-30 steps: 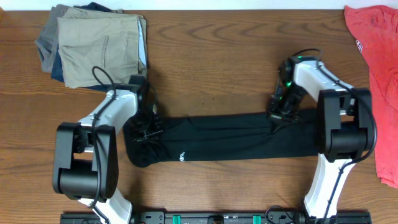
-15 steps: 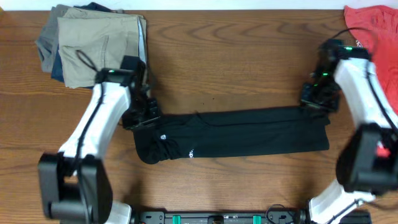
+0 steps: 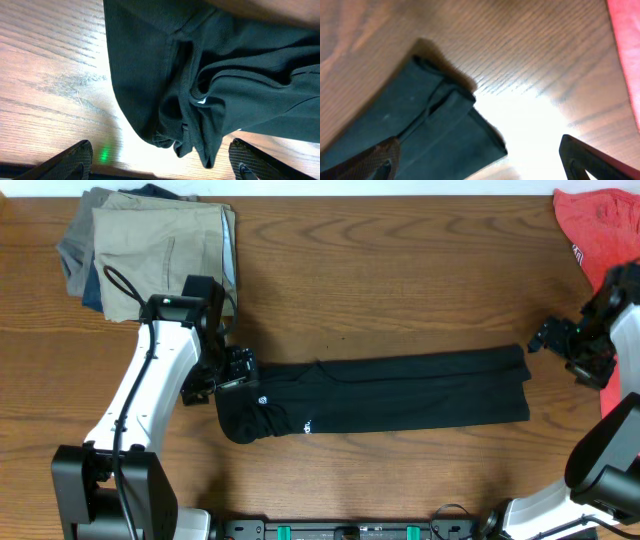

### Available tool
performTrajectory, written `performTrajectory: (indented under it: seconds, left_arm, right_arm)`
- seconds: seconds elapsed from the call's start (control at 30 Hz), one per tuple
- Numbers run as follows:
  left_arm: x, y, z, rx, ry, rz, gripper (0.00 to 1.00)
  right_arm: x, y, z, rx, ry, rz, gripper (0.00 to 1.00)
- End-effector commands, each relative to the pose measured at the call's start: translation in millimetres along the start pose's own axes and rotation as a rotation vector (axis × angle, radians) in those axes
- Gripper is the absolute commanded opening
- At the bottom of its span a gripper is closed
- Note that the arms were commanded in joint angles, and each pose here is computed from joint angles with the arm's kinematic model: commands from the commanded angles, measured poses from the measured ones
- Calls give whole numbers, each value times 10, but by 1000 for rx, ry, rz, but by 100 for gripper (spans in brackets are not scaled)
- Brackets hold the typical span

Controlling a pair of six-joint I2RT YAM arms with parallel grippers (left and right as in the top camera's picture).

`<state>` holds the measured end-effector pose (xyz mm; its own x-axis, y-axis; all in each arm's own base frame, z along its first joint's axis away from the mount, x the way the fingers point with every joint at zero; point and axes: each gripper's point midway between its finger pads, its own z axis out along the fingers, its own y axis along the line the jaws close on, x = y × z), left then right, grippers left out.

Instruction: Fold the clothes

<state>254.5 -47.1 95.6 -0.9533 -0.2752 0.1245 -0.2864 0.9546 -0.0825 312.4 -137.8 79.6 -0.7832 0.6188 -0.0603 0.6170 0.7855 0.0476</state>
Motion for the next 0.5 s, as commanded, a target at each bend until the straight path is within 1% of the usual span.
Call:
performTrajectory:
  seconds: [0.0, 0.2, 0.47]
  left_arm:
    - [72, 70, 78, -25, 24, -7, 93]
    - [96, 86, 124, -29, 33, -8, 95]
    - [89, 71, 125, -20, 31, -8, 95]
  right_arm:
    - [42, 49, 117, -140, 30, -42, 99]
    - [55, 155, 221, -310, 14, -87, 99]
    - [278, 176, 534, -308, 41, -104, 99]
